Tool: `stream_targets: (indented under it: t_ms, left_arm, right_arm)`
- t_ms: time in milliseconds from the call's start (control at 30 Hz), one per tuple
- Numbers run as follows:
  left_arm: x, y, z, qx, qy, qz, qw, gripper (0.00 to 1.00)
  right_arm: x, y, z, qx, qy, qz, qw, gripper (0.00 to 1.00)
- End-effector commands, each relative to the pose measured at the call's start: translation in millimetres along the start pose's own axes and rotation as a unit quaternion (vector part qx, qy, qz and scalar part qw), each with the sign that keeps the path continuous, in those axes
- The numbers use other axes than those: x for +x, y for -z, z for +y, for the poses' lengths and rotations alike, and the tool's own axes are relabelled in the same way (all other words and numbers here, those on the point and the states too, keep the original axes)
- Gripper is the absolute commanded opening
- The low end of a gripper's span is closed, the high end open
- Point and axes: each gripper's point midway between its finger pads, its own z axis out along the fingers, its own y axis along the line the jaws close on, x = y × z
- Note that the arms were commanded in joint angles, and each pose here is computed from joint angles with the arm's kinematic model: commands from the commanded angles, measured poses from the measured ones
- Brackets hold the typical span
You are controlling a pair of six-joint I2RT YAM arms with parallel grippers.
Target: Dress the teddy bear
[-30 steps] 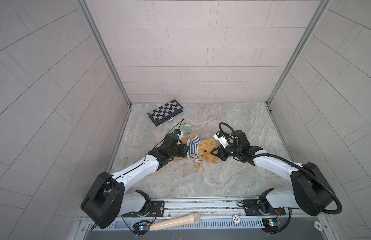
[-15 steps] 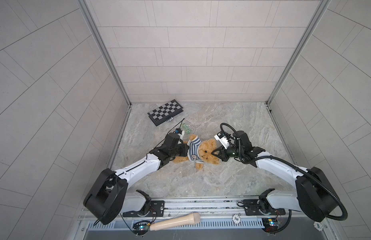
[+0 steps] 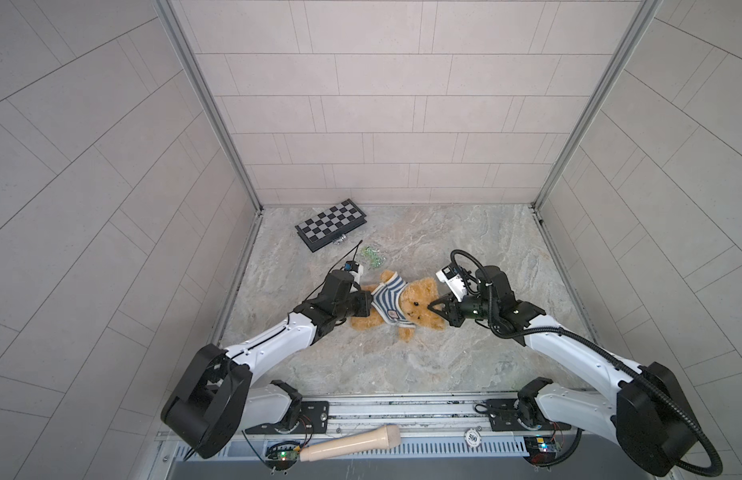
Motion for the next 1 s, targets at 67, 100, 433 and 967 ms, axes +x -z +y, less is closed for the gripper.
stream_targets:
  t_ms: [67,100,433,967]
  left_arm:
    - [0.9,8.0,24.1,-0.038,0.009,-0.013,0.999,0.00]
    - [1.8,8.3,25.3,-0.039,0.010,-0.013,0.999,0.00]
    - [-2.2,4.2,-20.2,0.049,-0.007,-0.023,0.999,0.02]
    - [41.4,-12.6,-20.3,0.013,-0.035,0.013,0.999,0.42]
  right_arm:
    - [-8.3,6.2,1.6,0.009,0.001,-0.021,1.000,0.00]
    - [-7.9,5.9,0.8,0.011,-0.001,-0.021,1.000,0.00]
    - [-3.6,-8.9,-15.0,0.022,-0.037,-0.023,0.999,0.00]
    - [4.4,-22.3,-47.3,0.059,-0.062,-0.010,0.996,0.00]
